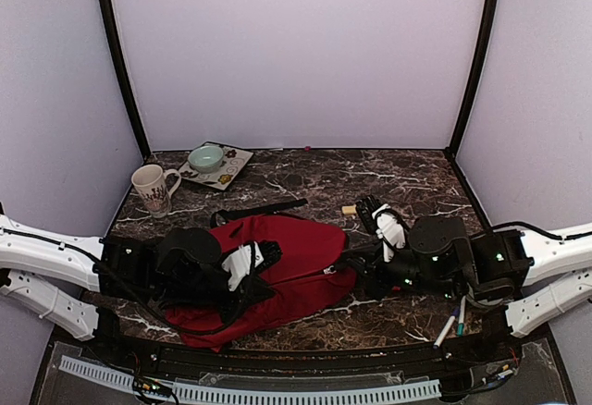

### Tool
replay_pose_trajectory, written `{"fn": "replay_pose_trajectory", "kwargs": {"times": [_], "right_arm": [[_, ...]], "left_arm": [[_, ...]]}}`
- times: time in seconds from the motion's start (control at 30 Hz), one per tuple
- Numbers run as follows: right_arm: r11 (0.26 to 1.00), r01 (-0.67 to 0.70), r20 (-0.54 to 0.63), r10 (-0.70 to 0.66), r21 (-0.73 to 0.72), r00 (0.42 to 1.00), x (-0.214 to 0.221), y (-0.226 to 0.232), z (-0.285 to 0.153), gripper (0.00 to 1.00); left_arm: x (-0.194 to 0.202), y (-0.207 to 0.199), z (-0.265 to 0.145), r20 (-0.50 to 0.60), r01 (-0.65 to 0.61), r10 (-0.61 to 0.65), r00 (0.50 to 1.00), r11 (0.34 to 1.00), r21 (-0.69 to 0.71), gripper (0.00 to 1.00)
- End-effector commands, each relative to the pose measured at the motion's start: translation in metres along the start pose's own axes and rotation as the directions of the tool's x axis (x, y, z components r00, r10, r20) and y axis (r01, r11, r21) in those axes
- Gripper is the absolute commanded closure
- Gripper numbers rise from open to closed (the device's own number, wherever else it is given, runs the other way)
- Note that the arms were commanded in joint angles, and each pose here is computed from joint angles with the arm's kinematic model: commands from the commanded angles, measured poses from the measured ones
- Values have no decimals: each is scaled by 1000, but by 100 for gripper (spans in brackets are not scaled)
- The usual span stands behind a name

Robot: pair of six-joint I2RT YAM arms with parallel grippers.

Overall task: Pack the student bag
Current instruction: Zip the student bag into the largest pocket of the bag, then hold the student bag at the center of the board.

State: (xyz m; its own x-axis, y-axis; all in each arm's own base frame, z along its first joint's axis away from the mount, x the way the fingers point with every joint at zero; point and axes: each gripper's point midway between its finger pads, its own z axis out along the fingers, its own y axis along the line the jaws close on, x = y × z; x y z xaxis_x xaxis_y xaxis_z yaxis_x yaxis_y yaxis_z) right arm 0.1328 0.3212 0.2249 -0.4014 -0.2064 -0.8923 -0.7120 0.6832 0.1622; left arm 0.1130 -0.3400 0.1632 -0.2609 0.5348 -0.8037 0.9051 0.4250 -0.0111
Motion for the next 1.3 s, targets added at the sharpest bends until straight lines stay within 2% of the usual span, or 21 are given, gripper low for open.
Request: {"fn": "replay_pose_trajectory", "kwargs": {"times": [0.0,0.13,0.2,0.27,0.3,0.37,0.47,0.57,0.77,0.8,0.83,0.9,0.97,1.27], "right_arm": [[1000,5,40,-7,28,999,-11,-8,3,100],[1000,13,37,-12,-19,999,-13,5,11,100],[1000,18,33,-17,-26,999,-14,9,15,100],[999,21,33,-20,-32,999,-16,13,19,100],[999,22,34,-21,-37,999,-17,15,20,100],[998,31,35,-29,-46,999,-20,19,23,100],[998,44,34,-42,-53,999,-23,23,25,100],[997,55,38,-53,-54,998,-26,24,24,100],[999,26,50,-25,-26,998,-28,14,15,100],[1000,19,52,-18,-18,998,-28,12,14,100],[1000,14,54,-13,-11,998,-28,9,12,100],[1000,10,55,-10,5,998,-27,5,10,100],[1000,11,53,-12,21,999,-27,2,9,100],[985,34,31,-39,172,999,-20,-29,12,100]], "left_arm": [[17,9,-7,-119,-4,-2,993,999,-50,76],[4,-3,-1,-128,22,-21,992,1000,6,45],[-3,-8,3,-127,18,-16,992,1000,21,33],[-11,-13,6,-107,1,2,994,999,34,28],[-15,-15,9,-101,-7,11,995,999,41,20],[-23,-21,14,-88,-21,26,996,998,63,17],[-30,-29,26,-85,-37,44,995,995,91,17],[-30,-26,42,-85,-57,62,994,997,59,18],[-28,-13,70,-72,-87,84,994,995,-39,30],[-26,-12,74,-83,-94,90,993,995,-46,34],[-23,-11,79,-100,-103,97,990,994,-49,42],[-20,-11,82,-128,-119,111,986,992,-52,77],[-21,-10,79,-147,-124,114,982,991,-57,99],[-7,-16,39,-160,-108,110,981,994,25,100]]}}
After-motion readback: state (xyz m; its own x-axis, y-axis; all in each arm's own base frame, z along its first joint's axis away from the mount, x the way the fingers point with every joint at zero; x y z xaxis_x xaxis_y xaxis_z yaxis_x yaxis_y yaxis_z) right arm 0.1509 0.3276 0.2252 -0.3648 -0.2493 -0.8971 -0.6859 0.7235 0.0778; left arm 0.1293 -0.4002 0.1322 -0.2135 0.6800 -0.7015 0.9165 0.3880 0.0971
